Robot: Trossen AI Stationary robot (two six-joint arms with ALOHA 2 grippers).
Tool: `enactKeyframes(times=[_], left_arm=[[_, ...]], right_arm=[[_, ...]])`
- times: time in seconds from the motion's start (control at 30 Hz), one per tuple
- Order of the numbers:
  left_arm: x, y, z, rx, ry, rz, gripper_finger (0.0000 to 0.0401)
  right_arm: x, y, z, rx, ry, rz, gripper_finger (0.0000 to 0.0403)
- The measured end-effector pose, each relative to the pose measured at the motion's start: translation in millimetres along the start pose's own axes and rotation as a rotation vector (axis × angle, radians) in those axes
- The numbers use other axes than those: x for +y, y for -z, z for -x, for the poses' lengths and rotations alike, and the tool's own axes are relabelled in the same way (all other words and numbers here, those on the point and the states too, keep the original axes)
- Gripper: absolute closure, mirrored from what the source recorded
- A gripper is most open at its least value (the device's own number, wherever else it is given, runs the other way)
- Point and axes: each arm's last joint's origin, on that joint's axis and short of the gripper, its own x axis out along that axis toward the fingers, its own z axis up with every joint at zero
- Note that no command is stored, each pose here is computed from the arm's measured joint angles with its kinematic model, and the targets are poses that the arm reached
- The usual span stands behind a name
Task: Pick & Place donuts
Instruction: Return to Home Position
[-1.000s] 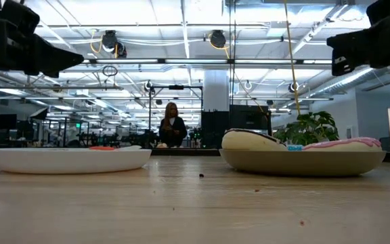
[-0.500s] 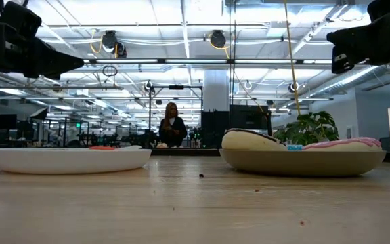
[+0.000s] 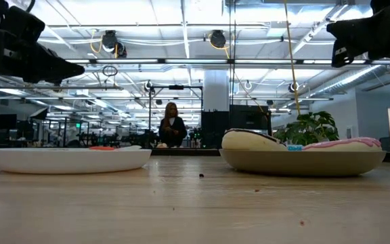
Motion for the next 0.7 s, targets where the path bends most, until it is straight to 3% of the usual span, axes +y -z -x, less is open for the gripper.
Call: enactKeyframes(times=[0.23,0.7], left_arm=[[-0.9,2.7,-2.1,0.034,0.002,0.006,0.0398],[-0.5,1.9,-2.1,0.022,-0.008,0.002,0.0382]], right_arm=[[-2.3,9.7,0.4,0.106,0.096,0.014,0.0403],[-2.7,14.5,-0.8,0.158,0.115,0.033,0.0403]])
